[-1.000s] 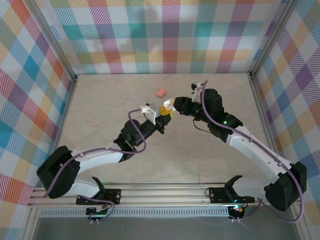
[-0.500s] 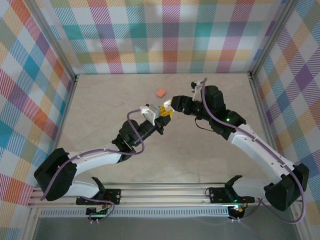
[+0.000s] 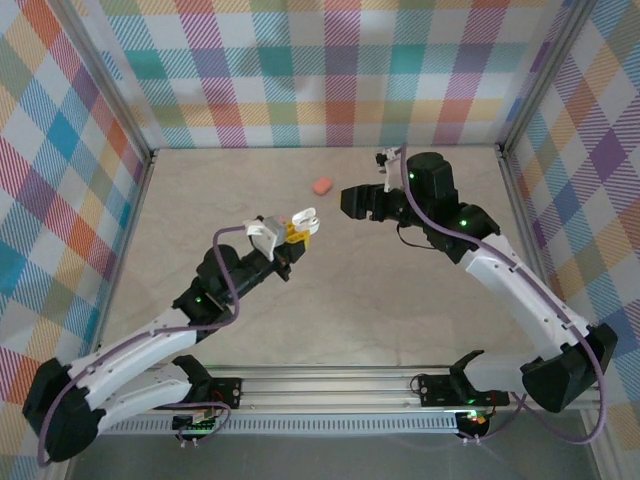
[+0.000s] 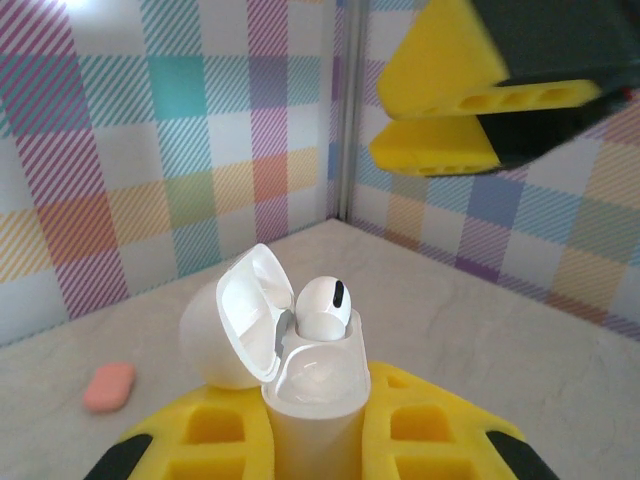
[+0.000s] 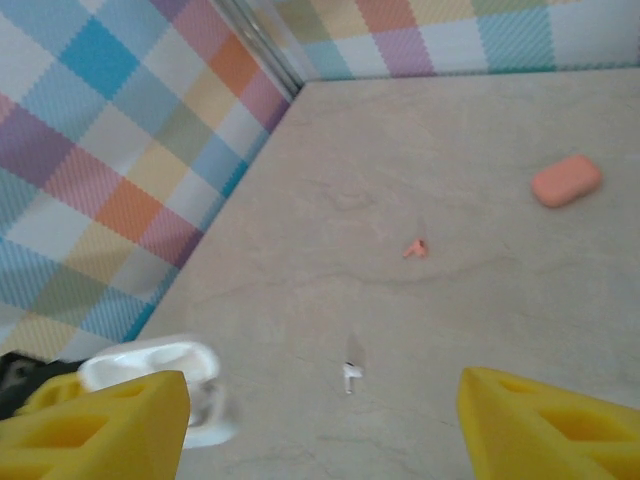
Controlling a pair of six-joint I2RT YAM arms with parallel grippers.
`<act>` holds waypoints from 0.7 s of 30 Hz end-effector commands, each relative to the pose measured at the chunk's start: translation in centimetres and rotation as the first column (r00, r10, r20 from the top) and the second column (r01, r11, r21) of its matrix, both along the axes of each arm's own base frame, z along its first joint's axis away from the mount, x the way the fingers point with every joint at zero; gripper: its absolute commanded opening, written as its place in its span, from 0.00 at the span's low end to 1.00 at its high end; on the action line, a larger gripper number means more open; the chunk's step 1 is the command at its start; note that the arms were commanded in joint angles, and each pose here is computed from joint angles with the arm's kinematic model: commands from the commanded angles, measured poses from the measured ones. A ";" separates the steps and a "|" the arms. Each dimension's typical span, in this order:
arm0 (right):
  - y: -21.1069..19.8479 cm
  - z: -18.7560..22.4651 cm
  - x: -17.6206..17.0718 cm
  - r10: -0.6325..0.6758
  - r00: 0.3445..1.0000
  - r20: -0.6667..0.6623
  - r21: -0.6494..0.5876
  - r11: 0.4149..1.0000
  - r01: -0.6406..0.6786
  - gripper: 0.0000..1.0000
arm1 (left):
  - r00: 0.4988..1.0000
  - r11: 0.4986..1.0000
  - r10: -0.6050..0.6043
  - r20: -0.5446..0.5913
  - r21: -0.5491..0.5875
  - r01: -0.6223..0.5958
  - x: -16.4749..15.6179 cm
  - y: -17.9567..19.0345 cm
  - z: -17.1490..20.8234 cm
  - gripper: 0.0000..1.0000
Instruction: Insert wireless bluetooth earbuds into charging case
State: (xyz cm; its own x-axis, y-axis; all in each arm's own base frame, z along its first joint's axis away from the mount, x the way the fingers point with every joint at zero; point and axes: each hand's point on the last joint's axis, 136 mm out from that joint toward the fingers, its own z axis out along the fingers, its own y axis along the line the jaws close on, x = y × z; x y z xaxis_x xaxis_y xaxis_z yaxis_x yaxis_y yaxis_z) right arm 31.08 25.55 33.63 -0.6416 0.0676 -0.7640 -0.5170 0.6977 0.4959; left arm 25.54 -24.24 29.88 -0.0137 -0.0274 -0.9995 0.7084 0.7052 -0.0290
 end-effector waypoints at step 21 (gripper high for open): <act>15.7 -22.9 0.0 0.154 0.888 -0.433 -0.280 0.913 -0.296 0.54 | 0.972 0.969 0.227 -0.065 0.116 -0.219 -9.0 13.4 -3.4 0.00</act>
